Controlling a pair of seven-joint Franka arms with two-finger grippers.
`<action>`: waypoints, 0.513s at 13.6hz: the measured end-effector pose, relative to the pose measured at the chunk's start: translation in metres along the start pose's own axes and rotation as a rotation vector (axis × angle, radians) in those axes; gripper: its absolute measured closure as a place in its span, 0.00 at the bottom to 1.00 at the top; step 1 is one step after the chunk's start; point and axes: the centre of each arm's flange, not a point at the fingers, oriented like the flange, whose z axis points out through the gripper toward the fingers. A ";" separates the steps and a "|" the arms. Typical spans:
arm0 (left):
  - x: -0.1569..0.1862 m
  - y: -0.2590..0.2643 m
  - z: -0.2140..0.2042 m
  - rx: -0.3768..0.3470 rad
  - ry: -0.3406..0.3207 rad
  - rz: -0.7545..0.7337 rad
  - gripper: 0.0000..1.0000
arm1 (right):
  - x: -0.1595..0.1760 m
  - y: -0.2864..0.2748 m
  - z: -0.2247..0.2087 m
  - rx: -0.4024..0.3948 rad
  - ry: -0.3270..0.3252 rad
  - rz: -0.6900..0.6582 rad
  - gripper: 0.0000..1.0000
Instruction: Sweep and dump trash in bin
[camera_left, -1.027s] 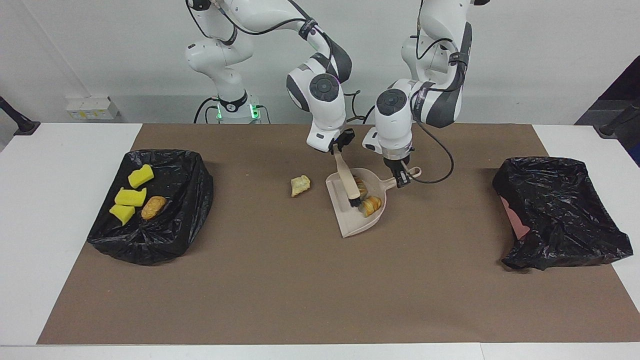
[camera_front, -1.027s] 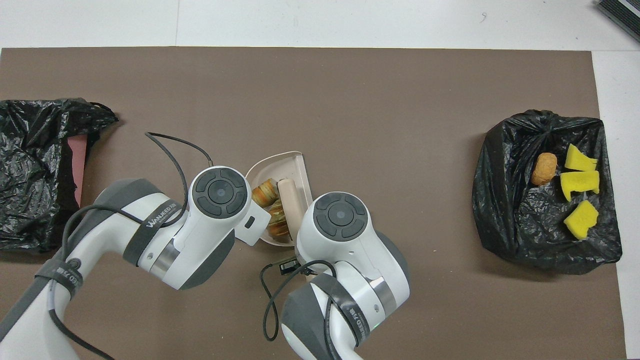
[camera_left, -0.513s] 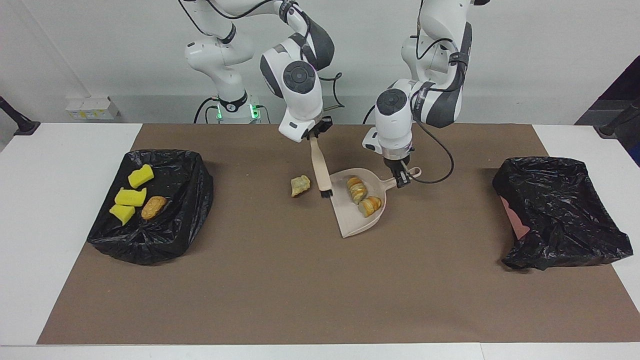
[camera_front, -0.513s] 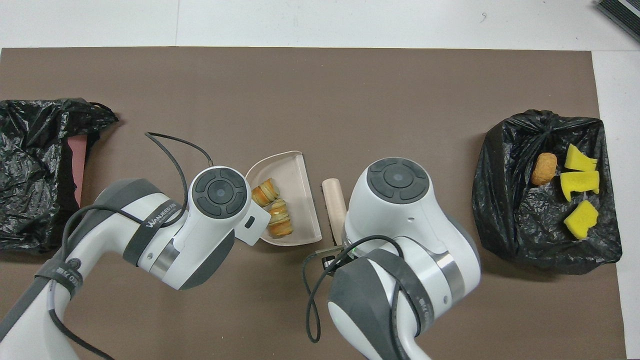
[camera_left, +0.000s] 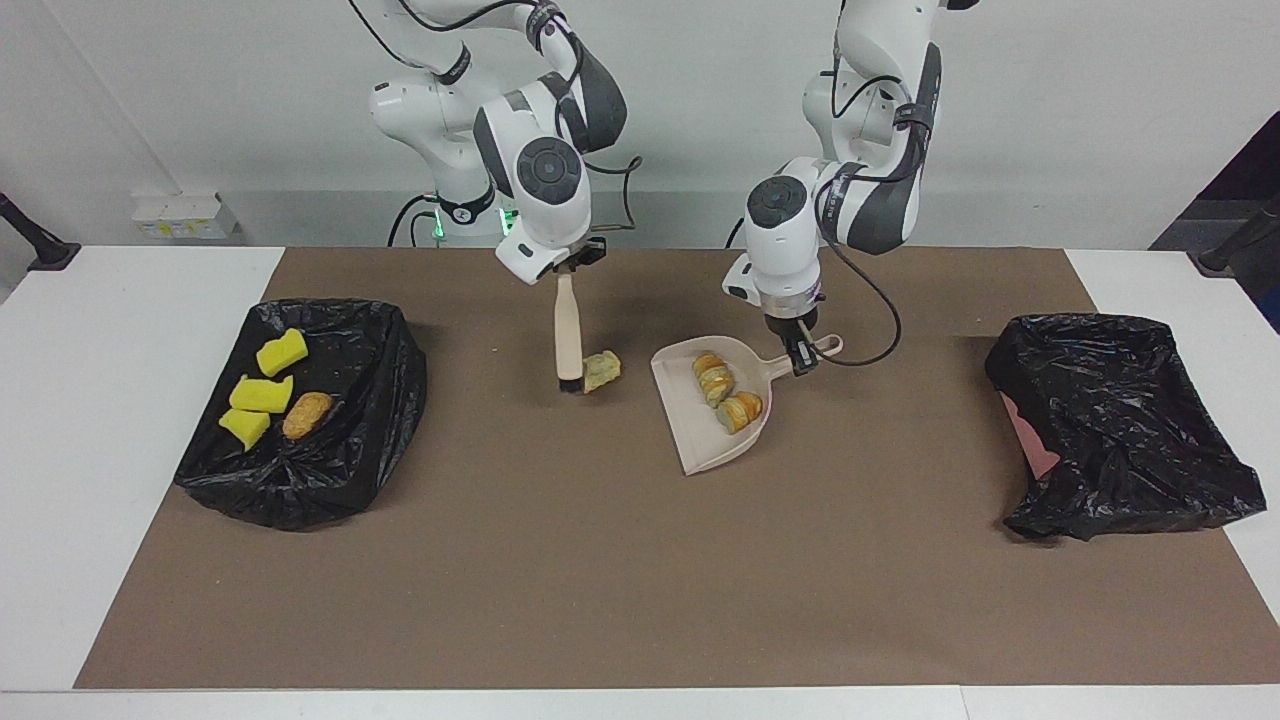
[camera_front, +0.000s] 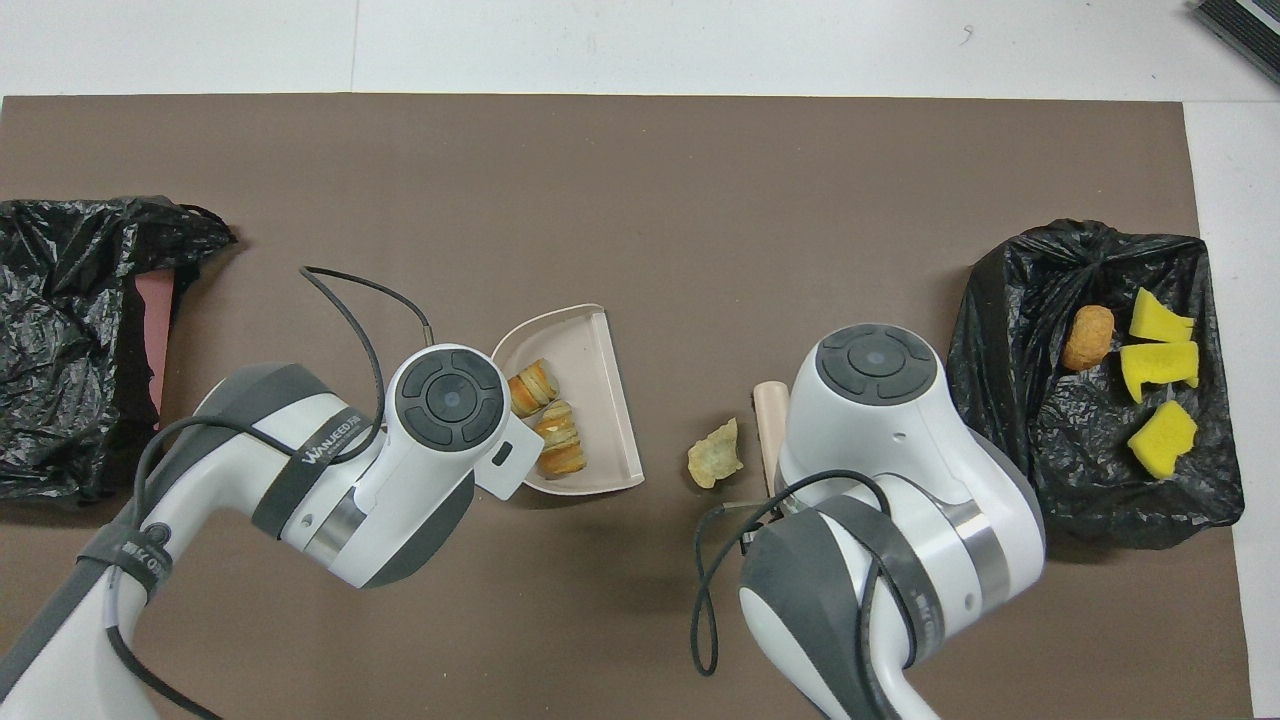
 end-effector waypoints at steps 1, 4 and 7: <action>-0.001 0.003 0.001 0.000 -0.002 0.003 0.69 | -0.006 0.008 0.012 -0.013 -0.011 0.015 0.74; -0.001 0.016 0.001 0.000 -0.007 0.020 0.69 | -0.031 0.026 0.053 -0.026 0.029 0.047 0.74; -0.001 0.020 0.001 0.000 -0.009 0.025 0.69 | -0.047 0.039 0.080 -0.022 0.083 0.065 0.74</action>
